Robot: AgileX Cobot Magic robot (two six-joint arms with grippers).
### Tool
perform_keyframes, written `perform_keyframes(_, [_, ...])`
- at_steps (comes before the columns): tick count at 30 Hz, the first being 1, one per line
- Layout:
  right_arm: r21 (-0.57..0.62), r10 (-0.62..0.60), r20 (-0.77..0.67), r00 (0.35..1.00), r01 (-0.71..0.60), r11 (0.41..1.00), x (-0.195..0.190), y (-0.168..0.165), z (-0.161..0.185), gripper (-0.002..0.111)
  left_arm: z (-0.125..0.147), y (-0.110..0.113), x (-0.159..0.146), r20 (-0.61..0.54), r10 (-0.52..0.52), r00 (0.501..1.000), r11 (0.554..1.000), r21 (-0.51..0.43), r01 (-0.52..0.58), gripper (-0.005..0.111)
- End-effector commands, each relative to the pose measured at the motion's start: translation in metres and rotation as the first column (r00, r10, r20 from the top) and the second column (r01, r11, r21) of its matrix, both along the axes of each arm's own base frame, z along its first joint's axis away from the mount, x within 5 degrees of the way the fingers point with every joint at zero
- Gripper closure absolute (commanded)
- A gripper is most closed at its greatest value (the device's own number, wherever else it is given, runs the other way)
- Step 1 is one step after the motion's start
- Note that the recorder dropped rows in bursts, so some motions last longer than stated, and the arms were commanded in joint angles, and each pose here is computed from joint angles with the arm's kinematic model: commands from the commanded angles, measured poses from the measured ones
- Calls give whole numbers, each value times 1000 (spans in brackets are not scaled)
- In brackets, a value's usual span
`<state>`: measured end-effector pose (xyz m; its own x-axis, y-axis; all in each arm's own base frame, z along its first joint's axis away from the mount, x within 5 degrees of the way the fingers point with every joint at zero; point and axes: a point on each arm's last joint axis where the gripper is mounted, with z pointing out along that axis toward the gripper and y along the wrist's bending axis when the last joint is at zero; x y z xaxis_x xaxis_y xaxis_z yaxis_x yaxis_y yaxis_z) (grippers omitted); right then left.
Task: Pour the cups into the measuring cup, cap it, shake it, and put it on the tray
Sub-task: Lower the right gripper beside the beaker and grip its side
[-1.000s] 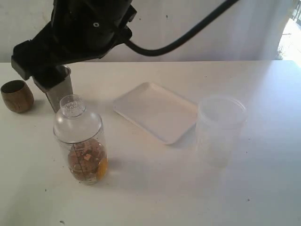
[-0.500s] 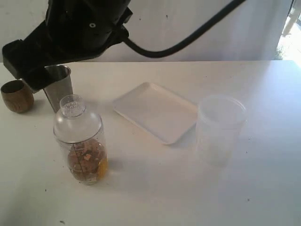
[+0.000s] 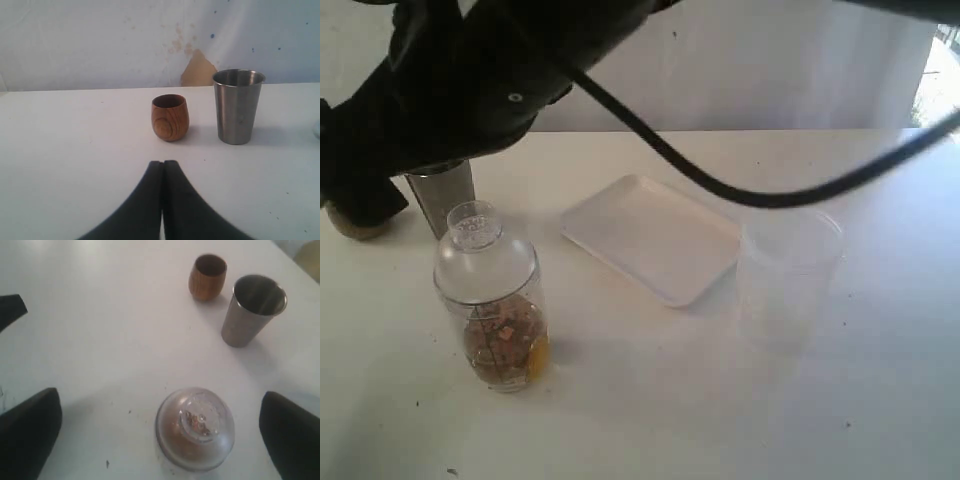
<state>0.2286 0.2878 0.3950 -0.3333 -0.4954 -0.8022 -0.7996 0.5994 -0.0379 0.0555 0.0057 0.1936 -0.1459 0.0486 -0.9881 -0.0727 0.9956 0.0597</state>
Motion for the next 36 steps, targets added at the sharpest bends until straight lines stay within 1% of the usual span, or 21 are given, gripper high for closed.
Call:
perform_keyframes(1, [93, 6, 81, 997, -14, 996, -13, -13, -12, 3, -1, 0, 0, -1, -2, 1000, 1000, -13, 2, 107])
perform_keyframes(11, [207, -21, 133, 991, -8, 978, -27, -31, -94, 3, -1, 0, 0, -1, -2, 1000, 1000, -13, 2, 107])
perform_keyframes(14, [263, -30, 177, 984, -18, 965, -31, -36, -112, 3, -1, 0, 0, -1, -2, 1000, 1000, -13, 2, 107])
perform_keyframes(20, [320, -68, 179, 981, 7, 947, -41, -51, -147, 3, -1, 0, 0, -1, -2, 1000, 1000, -13, 2, 107])
perform_keyframes(24, [336, -113, 179, 977, 47, 941, -41, -56, -171, 3, -1, 0, 0, -1, -2, 1000, 1000, -13, 2, 107])
perform_keyframes(32, [329, -134, 187, 973, 66, 942, -29, -46, -213, 3, -1, 0, 0, -1, -2, 1000, 1000, -13, 2, 107])
perform_keyframes(36, [341, -143, 207, 968, 65, 938, -25, -41, -229, 3, -1, 0, 0, -1, -2, 1000, 1000, -13, 2, 107])
